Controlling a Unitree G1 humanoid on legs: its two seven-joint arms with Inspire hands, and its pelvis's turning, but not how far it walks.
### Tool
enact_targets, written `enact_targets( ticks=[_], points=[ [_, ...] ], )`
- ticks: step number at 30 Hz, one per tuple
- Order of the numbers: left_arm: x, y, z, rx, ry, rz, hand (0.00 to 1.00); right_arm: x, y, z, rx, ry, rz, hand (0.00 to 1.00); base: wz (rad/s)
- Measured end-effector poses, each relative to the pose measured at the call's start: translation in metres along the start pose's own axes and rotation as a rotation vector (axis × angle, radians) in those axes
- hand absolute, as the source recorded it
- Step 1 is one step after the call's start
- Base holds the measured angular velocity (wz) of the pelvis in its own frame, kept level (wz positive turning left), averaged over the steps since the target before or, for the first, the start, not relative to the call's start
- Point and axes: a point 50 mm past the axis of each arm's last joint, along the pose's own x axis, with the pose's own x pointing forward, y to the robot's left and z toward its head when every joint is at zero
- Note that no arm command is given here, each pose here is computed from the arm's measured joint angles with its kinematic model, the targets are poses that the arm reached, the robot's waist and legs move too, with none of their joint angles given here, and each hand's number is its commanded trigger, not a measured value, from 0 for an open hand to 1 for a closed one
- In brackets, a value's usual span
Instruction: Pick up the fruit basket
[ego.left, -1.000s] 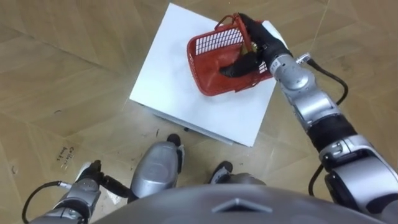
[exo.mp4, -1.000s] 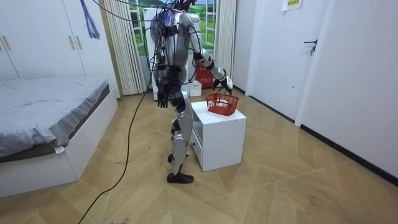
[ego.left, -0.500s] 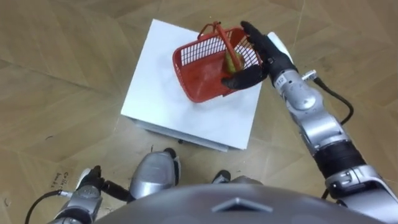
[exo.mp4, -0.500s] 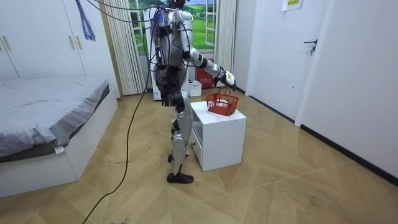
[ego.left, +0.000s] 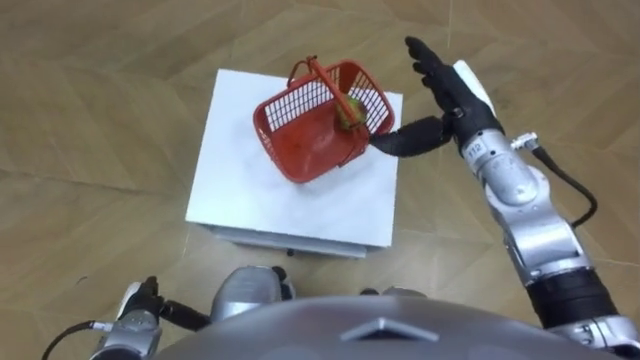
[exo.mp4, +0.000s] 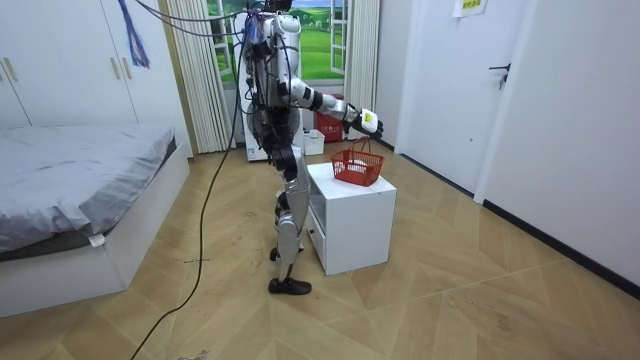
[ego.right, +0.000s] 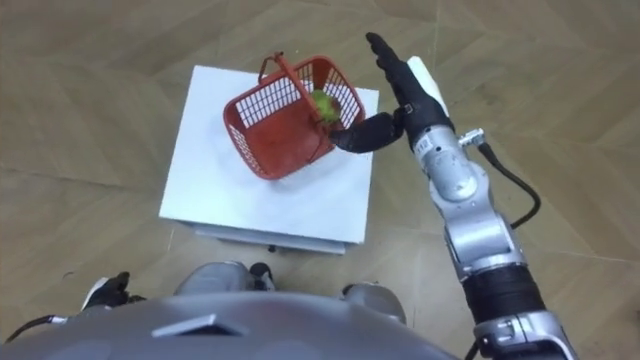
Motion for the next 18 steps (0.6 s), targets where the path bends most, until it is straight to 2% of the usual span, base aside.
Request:
enact_targets(
  ticks=[3,9,12,18],
  points=[
    [0.000,-0.001,0.000,-0.004,-0.004,-0.001,0.00,-0.005,-0.009,-0.006,-0.005,0.020,-0.046,0.00,-0.12],
    [-0.002,0.005,-0.010,-0.054,0.014,0.024,0.00,-0.032,-0.018,-0.042,-0.089,0.158,-0.135,0.00,-0.06],
    [-0.004,0.005,-0.019,-0.045,0.030,0.027,0.00,-0.050,-0.012,-0.089,-0.076,0.354,-0.135,0.00,-0.01],
    [-0.006,0.004,-0.028,-0.010,0.043,0.040,0.00,-0.107,0.011,-0.170,-0.058,0.770,-0.058,0.00,-0.02]
  ],
)
